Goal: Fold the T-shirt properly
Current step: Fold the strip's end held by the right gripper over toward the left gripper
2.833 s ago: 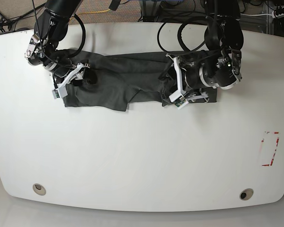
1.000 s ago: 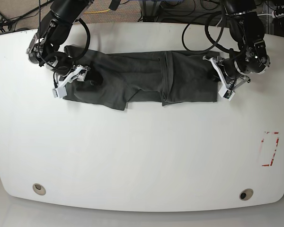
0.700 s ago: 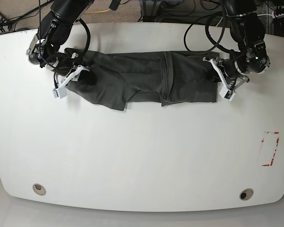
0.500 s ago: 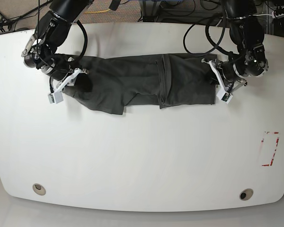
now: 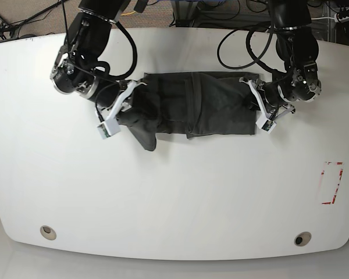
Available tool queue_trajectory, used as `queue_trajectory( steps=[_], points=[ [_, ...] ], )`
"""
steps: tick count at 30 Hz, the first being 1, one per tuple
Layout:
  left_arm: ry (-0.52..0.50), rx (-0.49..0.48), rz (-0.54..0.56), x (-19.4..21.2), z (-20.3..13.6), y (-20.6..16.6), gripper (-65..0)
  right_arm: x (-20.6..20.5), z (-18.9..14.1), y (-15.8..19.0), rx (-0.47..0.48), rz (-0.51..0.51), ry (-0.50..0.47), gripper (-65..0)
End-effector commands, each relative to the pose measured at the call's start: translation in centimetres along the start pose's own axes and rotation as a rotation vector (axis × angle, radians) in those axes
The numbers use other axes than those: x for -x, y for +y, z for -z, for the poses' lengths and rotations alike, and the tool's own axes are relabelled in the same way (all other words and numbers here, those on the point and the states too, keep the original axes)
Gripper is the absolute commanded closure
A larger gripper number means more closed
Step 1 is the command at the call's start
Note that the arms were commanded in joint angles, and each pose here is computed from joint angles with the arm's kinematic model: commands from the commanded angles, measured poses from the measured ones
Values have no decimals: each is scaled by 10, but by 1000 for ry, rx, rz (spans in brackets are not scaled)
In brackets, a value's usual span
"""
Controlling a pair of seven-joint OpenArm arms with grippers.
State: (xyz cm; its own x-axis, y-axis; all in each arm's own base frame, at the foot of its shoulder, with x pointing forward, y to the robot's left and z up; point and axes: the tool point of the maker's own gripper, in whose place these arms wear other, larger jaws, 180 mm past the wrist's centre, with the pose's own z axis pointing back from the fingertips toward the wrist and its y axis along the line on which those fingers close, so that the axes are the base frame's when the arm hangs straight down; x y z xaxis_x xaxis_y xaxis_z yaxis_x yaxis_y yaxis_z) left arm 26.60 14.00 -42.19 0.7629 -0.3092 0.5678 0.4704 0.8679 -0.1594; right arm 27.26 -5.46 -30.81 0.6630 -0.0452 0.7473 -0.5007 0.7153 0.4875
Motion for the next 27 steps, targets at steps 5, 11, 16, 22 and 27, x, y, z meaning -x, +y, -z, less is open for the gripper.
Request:
queue_trajectory(
  steps=[5,11,16,22,27],
  points=[
    [95,18,25,16,9,-15,-68,-29,40,58,-206,-64,-64,0],
    [80,33,10,12,13,-22,-68,-22,68,89,-334,-46,-50,0],
    [71,34,12,10,12,-24,-68,-20,77,101,-376,-61,-25,0],
    [66,37,10,8,12,-25,-69,-16,83,93,-320,-109,20,-304],
    [64,38,8,8,12,-25,-69,-16,89,104,-332,-169,41,-539]
  ],
)
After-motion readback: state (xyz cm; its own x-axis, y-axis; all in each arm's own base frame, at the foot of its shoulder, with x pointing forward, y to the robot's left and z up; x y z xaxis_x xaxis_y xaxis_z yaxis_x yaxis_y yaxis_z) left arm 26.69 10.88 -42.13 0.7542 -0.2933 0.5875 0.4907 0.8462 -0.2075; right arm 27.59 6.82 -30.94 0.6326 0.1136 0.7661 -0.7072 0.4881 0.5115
